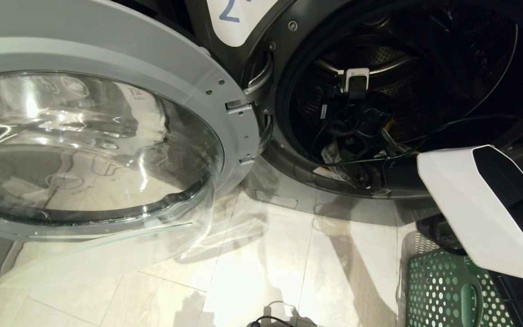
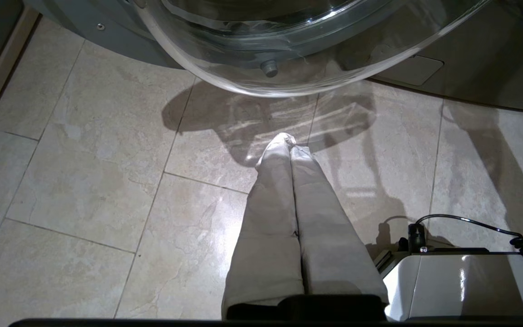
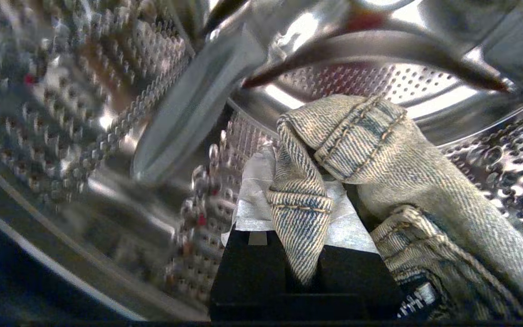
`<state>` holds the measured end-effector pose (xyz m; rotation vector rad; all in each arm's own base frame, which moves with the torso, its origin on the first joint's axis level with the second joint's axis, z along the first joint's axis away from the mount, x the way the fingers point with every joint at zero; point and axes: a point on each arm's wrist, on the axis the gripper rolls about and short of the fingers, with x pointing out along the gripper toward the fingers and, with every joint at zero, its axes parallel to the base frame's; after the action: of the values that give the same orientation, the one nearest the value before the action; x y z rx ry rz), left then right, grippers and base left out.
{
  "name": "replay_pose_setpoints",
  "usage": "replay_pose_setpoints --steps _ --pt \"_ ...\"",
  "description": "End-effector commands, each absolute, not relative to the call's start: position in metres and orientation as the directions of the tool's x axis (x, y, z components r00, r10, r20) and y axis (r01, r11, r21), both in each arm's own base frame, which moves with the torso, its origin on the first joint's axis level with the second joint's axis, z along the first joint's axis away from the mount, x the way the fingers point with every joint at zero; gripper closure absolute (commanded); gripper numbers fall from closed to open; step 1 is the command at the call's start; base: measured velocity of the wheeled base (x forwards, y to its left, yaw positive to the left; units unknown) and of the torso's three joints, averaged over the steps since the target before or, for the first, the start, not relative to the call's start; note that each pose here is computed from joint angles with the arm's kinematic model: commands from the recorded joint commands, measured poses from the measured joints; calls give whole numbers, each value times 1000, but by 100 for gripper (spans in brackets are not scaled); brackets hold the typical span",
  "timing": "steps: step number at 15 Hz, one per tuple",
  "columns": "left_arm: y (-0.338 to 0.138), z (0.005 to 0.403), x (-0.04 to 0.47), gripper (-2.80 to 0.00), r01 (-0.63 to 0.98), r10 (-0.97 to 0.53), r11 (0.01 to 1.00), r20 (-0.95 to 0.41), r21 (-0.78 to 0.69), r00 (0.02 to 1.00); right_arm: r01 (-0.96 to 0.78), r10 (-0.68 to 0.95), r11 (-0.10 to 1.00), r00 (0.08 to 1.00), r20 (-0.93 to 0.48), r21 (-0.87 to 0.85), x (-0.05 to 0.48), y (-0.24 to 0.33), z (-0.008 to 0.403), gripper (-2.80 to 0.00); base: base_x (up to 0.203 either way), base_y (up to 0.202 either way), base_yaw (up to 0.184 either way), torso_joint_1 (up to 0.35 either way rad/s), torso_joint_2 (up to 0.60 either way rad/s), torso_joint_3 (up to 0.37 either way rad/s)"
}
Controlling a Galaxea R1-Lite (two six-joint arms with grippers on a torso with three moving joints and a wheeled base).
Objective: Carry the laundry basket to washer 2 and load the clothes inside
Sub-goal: Place the clothes into the washing machine, then close the washing machine door with the left hand
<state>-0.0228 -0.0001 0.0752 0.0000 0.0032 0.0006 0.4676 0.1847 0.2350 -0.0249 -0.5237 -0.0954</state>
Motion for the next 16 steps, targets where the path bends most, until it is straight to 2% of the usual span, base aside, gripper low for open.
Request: replay_pose_setpoints --steps 1,6,16 --pt "0 75 -23 0 -2 2 1000 -5 0 1000 111 -110 993 832 543 31 466 178 242 0 0 0 0 0 0 0" --pt "0 75 -23 0 -2 2 1000 -5 0 1000 128 -174 985 716 676 117 444 151 291 0 0 0 0 0 0 0" --pt "0 75 -23 0 -2 2 1000 -5 0 1000 96 -160 987 641 751 129 419 136 333 0 0 0 0 0 0 0"
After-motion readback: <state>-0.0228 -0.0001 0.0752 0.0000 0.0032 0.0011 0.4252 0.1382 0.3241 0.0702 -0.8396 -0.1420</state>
